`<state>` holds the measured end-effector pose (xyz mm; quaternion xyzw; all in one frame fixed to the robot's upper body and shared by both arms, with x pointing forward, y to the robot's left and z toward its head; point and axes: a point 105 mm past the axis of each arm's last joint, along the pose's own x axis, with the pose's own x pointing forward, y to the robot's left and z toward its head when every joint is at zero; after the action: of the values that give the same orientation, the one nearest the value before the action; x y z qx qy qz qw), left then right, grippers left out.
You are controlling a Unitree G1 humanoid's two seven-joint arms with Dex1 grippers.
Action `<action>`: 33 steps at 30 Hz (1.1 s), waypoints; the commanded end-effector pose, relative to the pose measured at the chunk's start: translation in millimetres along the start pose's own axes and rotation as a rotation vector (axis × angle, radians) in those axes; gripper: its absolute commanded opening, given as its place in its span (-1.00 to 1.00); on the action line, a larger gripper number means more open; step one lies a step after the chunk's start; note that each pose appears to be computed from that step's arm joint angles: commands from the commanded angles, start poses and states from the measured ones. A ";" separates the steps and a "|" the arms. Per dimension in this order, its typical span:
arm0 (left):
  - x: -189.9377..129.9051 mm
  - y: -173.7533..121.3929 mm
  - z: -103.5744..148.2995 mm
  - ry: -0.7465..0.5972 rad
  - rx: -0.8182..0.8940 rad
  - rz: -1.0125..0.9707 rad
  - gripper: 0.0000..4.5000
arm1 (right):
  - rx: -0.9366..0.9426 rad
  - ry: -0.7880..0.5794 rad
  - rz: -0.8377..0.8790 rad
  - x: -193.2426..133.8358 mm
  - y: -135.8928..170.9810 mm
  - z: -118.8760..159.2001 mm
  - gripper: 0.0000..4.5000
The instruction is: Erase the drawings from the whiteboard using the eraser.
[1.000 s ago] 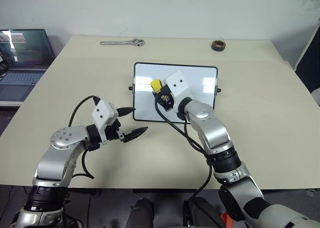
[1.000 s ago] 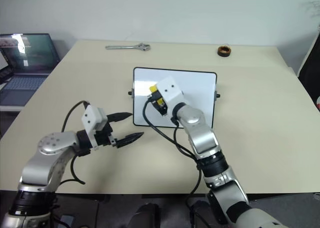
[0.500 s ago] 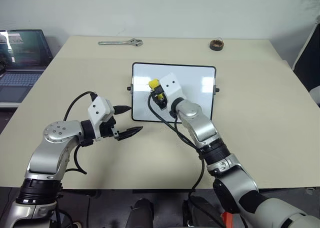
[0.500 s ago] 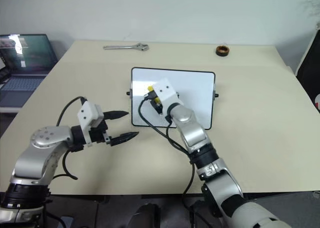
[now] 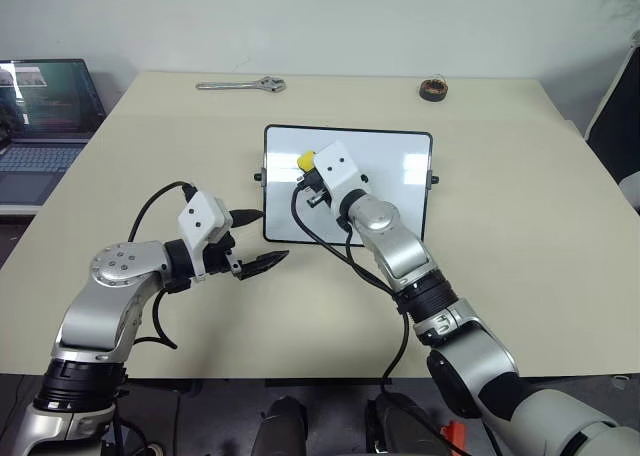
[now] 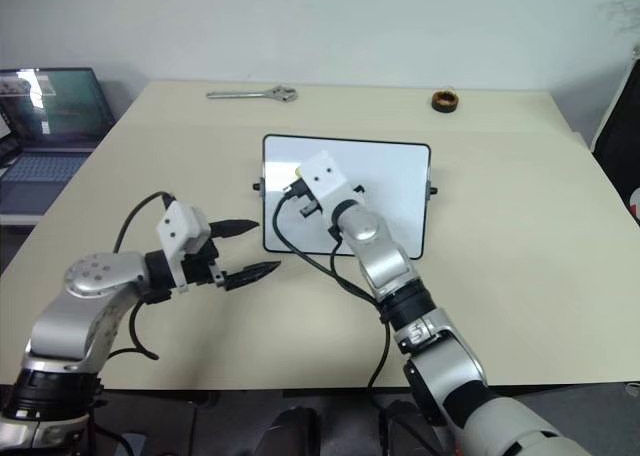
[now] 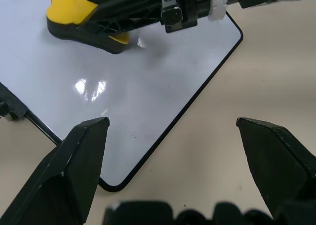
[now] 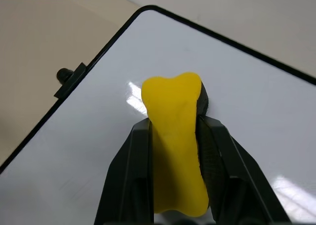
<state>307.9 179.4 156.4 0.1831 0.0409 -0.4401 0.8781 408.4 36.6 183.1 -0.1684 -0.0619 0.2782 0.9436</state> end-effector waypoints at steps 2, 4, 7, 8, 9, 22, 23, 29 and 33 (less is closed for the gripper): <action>3.2 -2.1 13.7 -0.047 0.030 -0.002 1.00 | -0.062 -0.154 -0.017 -7.8 -8.4 42.5 -0.58; 4.4 -6.3 14.0 -0.056 0.020 -0.010 1.00 | -0.045 -0.215 -0.001 -20.3 -12.7 54.8 -0.58; 5.8 -10.7 14.7 -0.063 0.014 -0.017 1.00 | -0.008 -0.250 0.031 -37.7 -16.4 61.2 -0.60; 8.9 -14.4 16.7 -0.073 0.012 -0.027 1.00 | 0.020 -0.240 0.042 -51.3 -24.2 57.3 -0.61; 11.0 -17.2 18.3 -0.080 0.011 -0.034 1.00 | 0.037 -0.232 0.052 -62.0 -28.7 54.8 -0.61; 64.1 -48.0 51.5 -0.180 0.105 -0.257 1.00 | 0.104 0.304 -0.301 -199.3 -148.3 -63.1 -0.62; 70.0 -50.3 54.8 -0.191 0.108 -0.275 1.00 | 0.112 0.338 -0.284 -201.5 -147.3 -71.8 -0.62; 99.9 -64.8 77.2 -0.240 0.162 -0.372 1.00 | 0.237 0.422 -0.353 -214.7 -163.4 -102.1 -0.62; 111.4 -77.9 93.9 -0.286 0.147 -0.448 1.00 | 0.336 0.443 -0.388 -217.4 -169.5 -112.5 -0.62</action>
<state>310.2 26.2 185.5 0.1675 -0.0603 -0.6325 0.7538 333.9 -241.7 122.1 -0.0660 0.1761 0.0678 0.9798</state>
